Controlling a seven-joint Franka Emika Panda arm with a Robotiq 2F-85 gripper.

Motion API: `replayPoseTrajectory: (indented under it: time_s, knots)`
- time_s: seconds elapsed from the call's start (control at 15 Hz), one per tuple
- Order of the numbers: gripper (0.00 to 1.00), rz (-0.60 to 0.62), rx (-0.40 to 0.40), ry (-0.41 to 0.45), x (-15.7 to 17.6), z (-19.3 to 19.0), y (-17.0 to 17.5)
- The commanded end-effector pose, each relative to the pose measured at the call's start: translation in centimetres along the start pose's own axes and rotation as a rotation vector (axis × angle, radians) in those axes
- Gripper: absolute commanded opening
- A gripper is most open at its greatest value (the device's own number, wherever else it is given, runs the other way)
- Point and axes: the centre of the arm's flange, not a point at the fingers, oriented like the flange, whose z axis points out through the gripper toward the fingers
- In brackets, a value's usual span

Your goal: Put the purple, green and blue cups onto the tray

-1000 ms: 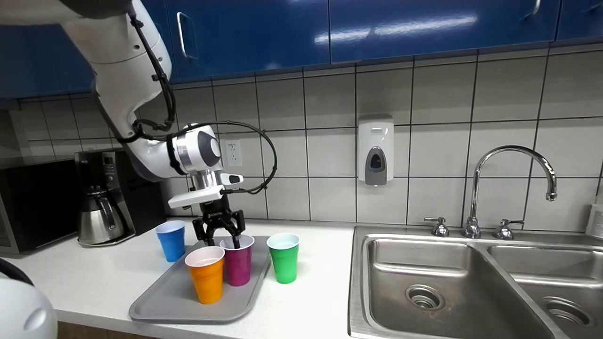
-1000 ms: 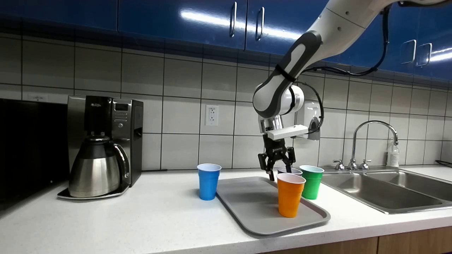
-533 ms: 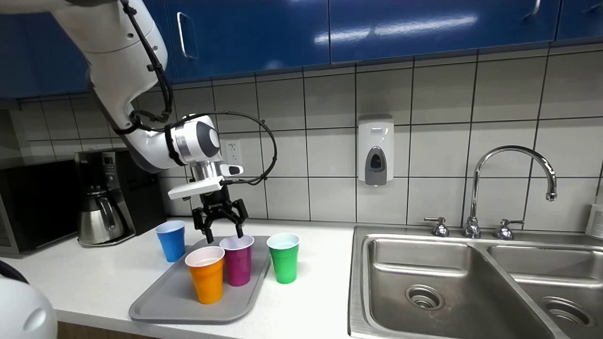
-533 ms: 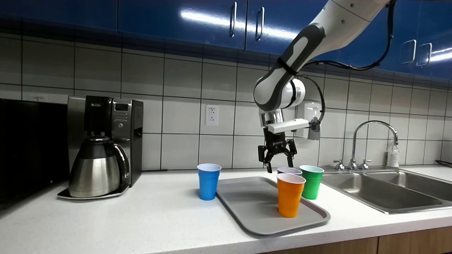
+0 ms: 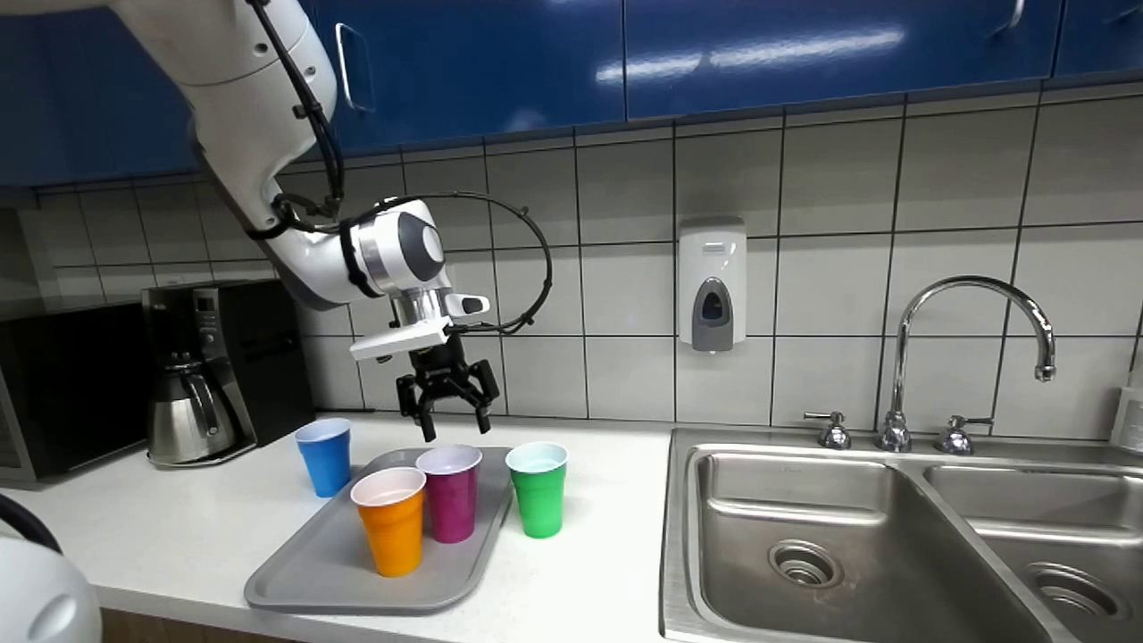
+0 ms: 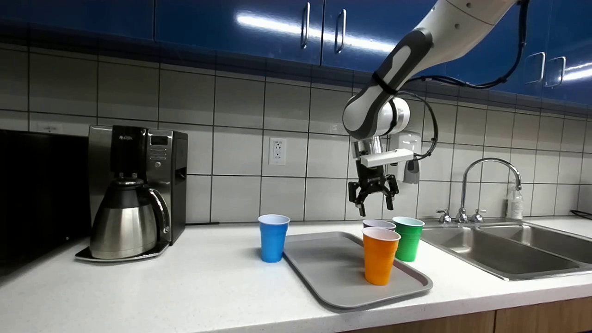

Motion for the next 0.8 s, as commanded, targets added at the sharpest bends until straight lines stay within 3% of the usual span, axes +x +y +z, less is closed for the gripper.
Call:
replayPoseTrajectory:
  time_s: [0.0, 0.73]
  knots:
    - [1.00, 0.052, 0.017, -0.001, 1.0, -1.4, 2.6]
    - [1.00, 0.190, 0.084, -0.008, 2.9, 1.4, 7.5]
